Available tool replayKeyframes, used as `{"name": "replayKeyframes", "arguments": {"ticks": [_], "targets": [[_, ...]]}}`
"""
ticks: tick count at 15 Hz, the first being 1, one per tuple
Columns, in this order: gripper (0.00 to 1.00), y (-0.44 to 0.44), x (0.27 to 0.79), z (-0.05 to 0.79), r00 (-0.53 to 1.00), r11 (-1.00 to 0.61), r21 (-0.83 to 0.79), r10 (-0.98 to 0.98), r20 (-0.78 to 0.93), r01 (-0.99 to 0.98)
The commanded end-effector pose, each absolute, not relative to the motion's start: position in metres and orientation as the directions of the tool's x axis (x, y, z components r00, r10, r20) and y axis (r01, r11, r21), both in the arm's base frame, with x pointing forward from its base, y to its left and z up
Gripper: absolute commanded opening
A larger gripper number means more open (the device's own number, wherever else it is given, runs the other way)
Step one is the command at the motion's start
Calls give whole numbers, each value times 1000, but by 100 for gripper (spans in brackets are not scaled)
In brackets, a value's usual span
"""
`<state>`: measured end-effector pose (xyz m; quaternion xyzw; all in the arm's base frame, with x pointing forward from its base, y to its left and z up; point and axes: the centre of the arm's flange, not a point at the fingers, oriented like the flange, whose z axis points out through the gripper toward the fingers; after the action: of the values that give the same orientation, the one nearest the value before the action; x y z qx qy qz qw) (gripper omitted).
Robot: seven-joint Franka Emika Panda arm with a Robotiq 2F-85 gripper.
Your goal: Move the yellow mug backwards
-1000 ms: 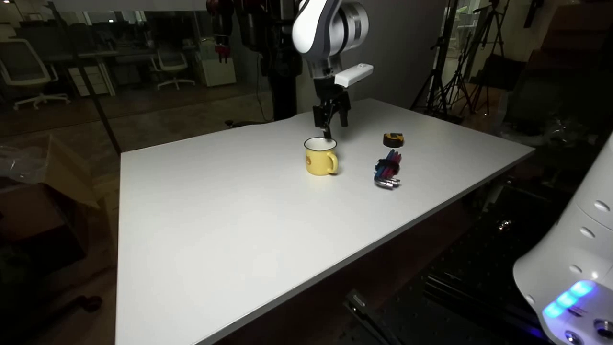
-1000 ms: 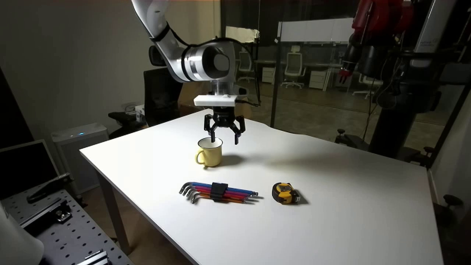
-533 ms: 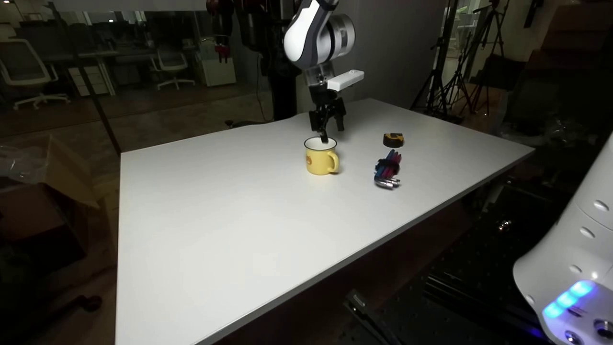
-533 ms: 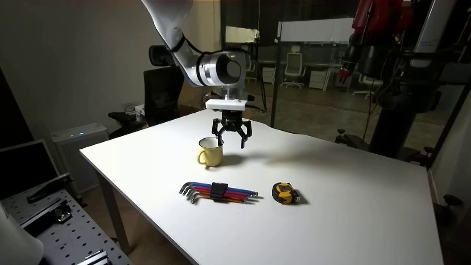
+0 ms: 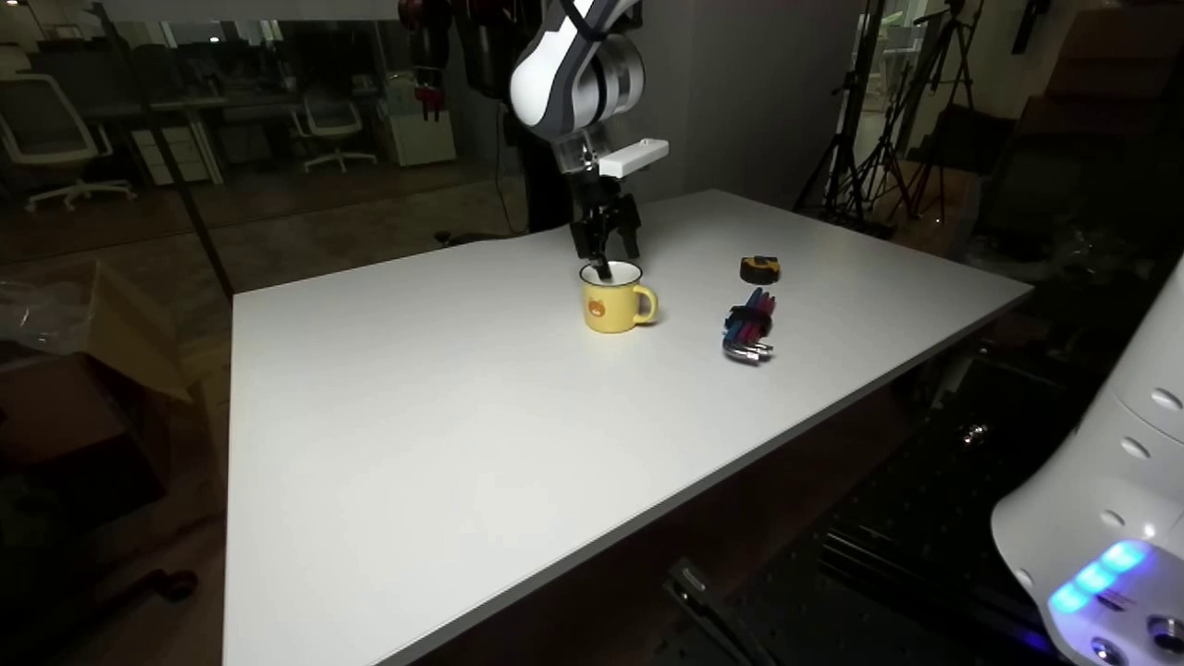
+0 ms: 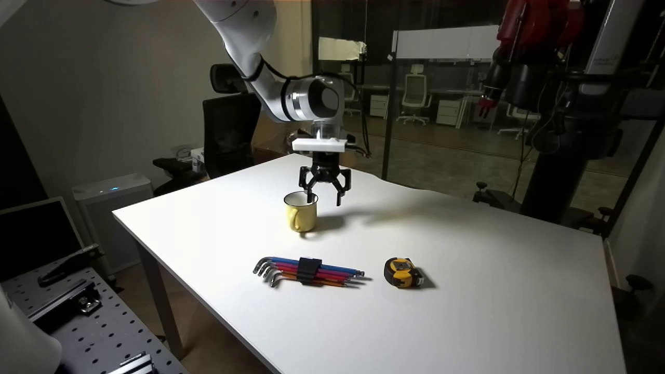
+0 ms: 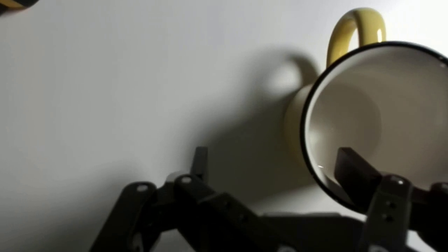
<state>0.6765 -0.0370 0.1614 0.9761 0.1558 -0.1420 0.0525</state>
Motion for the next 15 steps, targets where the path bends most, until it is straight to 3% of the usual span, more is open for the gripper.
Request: {"name": "replayKeyframes", "arguments": {"ticks": [1,9,11,15], "targets": [[60,-28,695,161,908,-943,73,290,-303,325],[5,-21,693,160,903,-938,64,307,-300,340],[0,-19,692,159,900,-935,63,314,-303,348],[3,-18,697,160,900,-933,74,314,-303,351]]}}
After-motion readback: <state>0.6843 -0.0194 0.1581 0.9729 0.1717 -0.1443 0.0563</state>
